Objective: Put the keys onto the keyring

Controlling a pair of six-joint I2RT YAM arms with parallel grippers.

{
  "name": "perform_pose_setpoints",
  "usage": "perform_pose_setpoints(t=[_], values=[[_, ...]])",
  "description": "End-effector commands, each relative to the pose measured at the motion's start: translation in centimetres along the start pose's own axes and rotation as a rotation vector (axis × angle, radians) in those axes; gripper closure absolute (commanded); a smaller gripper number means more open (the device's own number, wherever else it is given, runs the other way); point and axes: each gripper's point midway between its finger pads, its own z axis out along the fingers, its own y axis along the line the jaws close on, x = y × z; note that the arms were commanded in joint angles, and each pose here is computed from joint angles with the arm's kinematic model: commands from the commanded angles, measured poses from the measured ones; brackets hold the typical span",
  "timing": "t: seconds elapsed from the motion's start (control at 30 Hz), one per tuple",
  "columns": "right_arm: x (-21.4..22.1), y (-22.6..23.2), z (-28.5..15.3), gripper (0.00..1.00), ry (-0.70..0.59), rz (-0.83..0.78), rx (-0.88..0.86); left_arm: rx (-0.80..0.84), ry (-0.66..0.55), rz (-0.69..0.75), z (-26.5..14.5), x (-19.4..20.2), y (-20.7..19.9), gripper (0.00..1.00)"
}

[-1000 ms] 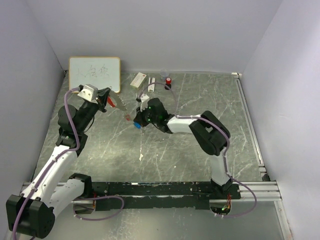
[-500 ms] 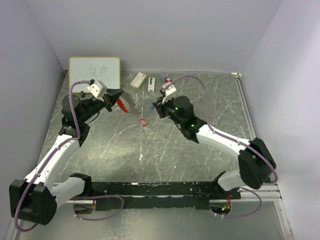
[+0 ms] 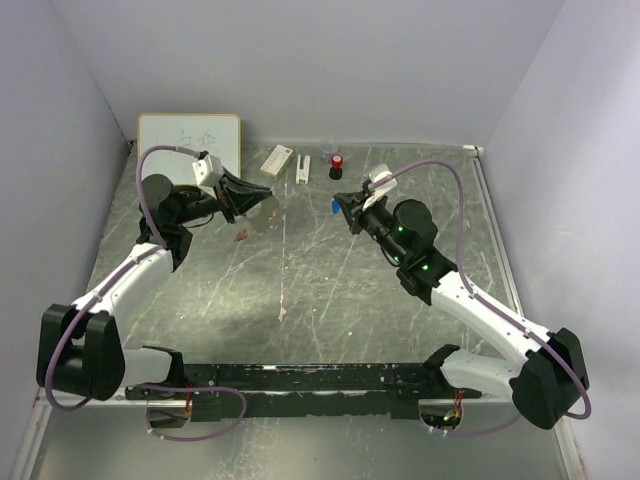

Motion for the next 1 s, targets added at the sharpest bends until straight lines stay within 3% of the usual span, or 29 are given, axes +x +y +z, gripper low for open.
perform_pose_setpoints(t=[0.0, 0.63, 0.97], values=[[-0.9, 0.9, -0.7, 1.00, -0.055, -0.058, -0.083, 0.162, -0.077, 0.079, 0.5, -3.3, -1.8, 0.93], [-2.4, 1.5, 0.2, 1.00, -0.088, -0.110, -0.144, 0.434, -0.075, -0.141, 1.7, -2.1, -3.2, 0.93], [-2.6, 2.7, 0.9, 1.00, -0.082, -0.127, -0.217, 0.480, -0.085, -0.160, 2.9, -1.9, -3.0, 0.93]])
